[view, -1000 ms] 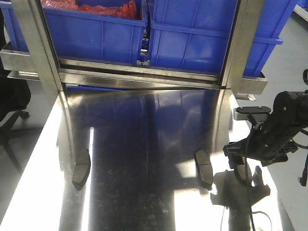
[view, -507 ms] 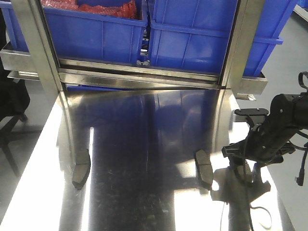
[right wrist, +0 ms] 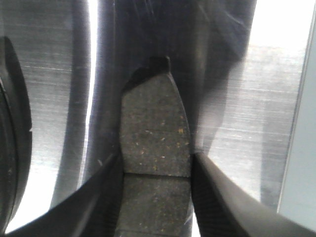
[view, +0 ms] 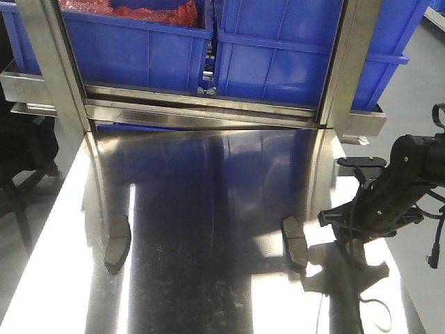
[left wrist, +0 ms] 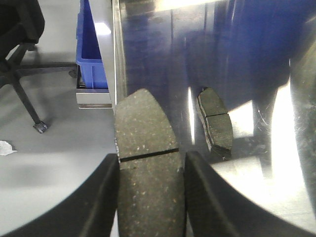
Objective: Move and align brake pads A on conveyor
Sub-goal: 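Lower the right gripper onto the farthest brake pad and grasp it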
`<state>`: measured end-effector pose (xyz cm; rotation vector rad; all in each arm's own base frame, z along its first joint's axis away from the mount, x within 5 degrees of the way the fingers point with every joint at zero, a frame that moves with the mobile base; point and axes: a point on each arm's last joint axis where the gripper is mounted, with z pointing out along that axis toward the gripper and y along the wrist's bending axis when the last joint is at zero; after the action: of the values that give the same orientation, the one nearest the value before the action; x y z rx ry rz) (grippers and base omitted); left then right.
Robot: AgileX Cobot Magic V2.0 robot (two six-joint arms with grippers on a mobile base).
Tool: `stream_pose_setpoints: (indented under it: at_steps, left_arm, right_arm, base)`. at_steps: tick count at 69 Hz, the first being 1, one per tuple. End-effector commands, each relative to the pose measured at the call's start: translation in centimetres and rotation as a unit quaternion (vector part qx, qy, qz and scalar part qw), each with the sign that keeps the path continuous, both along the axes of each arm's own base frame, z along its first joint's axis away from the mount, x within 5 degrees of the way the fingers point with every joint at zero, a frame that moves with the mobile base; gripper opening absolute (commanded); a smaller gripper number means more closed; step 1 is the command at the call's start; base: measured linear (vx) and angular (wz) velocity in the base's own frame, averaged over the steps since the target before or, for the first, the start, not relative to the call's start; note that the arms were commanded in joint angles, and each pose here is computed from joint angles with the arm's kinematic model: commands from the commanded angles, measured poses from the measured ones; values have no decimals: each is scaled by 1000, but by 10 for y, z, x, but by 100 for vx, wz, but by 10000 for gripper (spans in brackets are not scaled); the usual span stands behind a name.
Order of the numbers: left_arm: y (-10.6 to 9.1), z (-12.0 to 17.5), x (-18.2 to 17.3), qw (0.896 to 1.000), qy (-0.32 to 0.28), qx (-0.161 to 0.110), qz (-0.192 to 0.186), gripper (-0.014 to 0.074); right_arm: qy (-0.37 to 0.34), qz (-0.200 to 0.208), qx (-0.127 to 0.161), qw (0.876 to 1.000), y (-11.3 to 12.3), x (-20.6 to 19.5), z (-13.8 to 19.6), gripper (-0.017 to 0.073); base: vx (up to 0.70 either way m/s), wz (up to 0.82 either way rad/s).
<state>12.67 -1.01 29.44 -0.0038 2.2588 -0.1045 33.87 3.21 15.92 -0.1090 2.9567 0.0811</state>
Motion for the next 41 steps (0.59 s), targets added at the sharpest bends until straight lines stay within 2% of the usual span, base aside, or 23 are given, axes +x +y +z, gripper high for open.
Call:
stream_pose_setpoints:
  at_steps: [1, 16, 41]
  left_arm:
    - [-1, 15, 4, 998, -56, -5, 1, 56]
    - [-1, 15, 4, 998, -56, -5, 1, 56]
    - [-1, 15, 4, 998, -56, -5, 1, 56]
  right_arm:
    - [-38, 4, 1, 999, 0, 5, 20, 162]
    - [-67, 4, 3, 998, 0, 1, 39, 55]
    - [-133, 2, 12, 991, -1, -17, 90, 56]
  base:
    - [0, 0]
    - [0, 0]
    - [0, 0]
